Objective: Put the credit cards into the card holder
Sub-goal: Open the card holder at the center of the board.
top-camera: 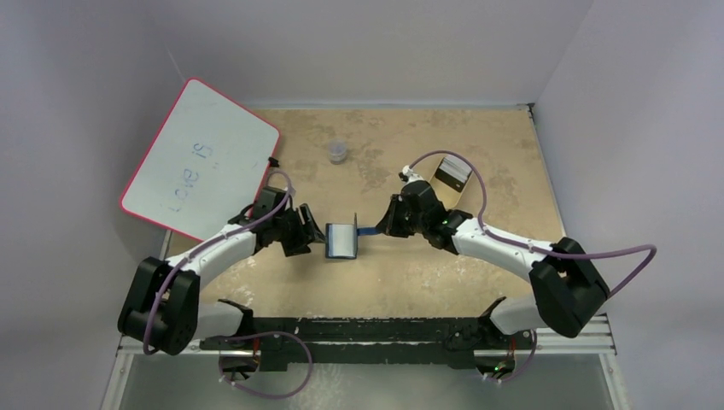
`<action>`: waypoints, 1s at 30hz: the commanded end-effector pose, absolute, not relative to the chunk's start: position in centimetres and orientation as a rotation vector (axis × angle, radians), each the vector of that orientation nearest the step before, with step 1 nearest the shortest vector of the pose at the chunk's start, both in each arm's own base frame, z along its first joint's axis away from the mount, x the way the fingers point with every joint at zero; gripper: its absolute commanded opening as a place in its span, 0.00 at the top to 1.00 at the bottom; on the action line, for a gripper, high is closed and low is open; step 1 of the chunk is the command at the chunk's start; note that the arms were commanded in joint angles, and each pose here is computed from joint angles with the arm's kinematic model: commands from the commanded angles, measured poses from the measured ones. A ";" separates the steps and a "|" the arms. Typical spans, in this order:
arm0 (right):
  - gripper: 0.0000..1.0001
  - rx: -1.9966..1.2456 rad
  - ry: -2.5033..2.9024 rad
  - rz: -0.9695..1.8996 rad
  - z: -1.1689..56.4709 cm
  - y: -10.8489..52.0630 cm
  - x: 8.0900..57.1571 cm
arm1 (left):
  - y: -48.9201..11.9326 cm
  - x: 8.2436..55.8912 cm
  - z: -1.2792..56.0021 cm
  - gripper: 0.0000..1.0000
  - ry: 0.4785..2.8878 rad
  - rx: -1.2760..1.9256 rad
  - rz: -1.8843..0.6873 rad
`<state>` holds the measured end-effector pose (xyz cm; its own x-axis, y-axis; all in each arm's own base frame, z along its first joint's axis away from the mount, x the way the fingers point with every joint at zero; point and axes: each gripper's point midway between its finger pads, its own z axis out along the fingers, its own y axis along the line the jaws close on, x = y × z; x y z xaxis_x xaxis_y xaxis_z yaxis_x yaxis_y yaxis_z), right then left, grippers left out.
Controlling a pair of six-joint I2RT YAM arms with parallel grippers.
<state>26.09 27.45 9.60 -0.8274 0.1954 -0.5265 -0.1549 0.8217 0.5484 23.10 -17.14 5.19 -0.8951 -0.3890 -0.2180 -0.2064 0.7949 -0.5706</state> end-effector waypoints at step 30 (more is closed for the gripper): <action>1.00 0.067 2.476 0.625 6.1 22.8 25.3 | -22.0 26.7 7.0 0.58 2.425 -0.403 -1.202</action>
<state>25.09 23.34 5.80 -0.8410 0.1946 -0.5049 -0.0792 0.8787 0.4707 25.53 -20.63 4.86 -0.8890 -0.4123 -0.1992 -0.1440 0.6646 -0.7332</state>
